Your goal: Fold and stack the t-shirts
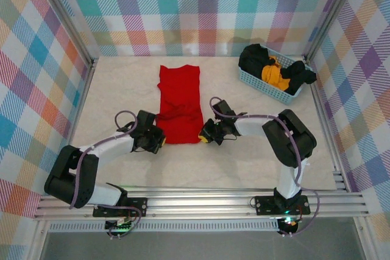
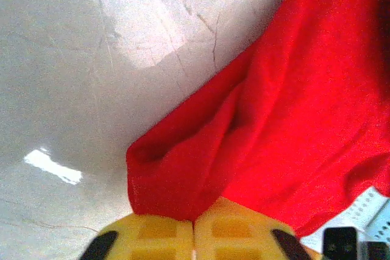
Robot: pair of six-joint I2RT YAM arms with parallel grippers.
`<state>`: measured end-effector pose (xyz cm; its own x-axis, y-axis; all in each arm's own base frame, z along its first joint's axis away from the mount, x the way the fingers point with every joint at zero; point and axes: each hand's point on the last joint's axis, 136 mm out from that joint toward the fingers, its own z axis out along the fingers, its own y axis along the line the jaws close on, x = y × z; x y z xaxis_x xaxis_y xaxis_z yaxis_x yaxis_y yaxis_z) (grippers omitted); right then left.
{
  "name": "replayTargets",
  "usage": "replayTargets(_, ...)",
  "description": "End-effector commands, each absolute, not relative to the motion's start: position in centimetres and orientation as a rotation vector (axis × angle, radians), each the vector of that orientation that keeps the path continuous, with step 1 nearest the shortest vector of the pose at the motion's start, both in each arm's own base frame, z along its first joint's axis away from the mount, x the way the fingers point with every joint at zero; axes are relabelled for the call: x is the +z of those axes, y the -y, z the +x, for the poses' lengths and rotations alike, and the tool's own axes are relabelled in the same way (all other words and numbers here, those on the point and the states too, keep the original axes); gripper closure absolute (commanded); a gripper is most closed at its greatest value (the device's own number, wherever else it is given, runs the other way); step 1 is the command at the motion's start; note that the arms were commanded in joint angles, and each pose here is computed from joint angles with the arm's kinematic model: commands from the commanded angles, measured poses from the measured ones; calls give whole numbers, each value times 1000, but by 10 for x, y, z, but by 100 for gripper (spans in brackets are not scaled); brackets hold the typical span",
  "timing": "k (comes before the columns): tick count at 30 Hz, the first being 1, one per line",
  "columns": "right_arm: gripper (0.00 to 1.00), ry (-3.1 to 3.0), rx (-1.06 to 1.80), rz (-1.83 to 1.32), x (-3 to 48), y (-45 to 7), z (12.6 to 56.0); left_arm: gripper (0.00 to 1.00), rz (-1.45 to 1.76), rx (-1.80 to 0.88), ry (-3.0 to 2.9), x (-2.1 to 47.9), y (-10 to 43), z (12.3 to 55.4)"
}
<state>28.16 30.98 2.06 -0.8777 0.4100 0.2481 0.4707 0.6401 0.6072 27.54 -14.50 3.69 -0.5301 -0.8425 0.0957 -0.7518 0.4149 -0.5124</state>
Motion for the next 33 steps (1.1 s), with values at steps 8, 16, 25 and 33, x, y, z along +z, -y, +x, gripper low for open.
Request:
replayTargets(8, 100, 2908, -1019, -692, 63, -288, 290, 100, -1115, -548, -2521, 86, 115, 275)
replayTargets(16, 100, 2863, -1061, -689, 67, -301, 270, 100, -1005, -677, -2528, 100, 136, 274)
replayTargets(25, 100, 2979, -1234, -639, 167, -298, 332, 100, -818, -729, -2458, 217, 141, 324)
replayTargets(33, 100, 2818, -1172, -602, 129, -301, 264, 100, -855, -765, -2658, 137, 148, 247)
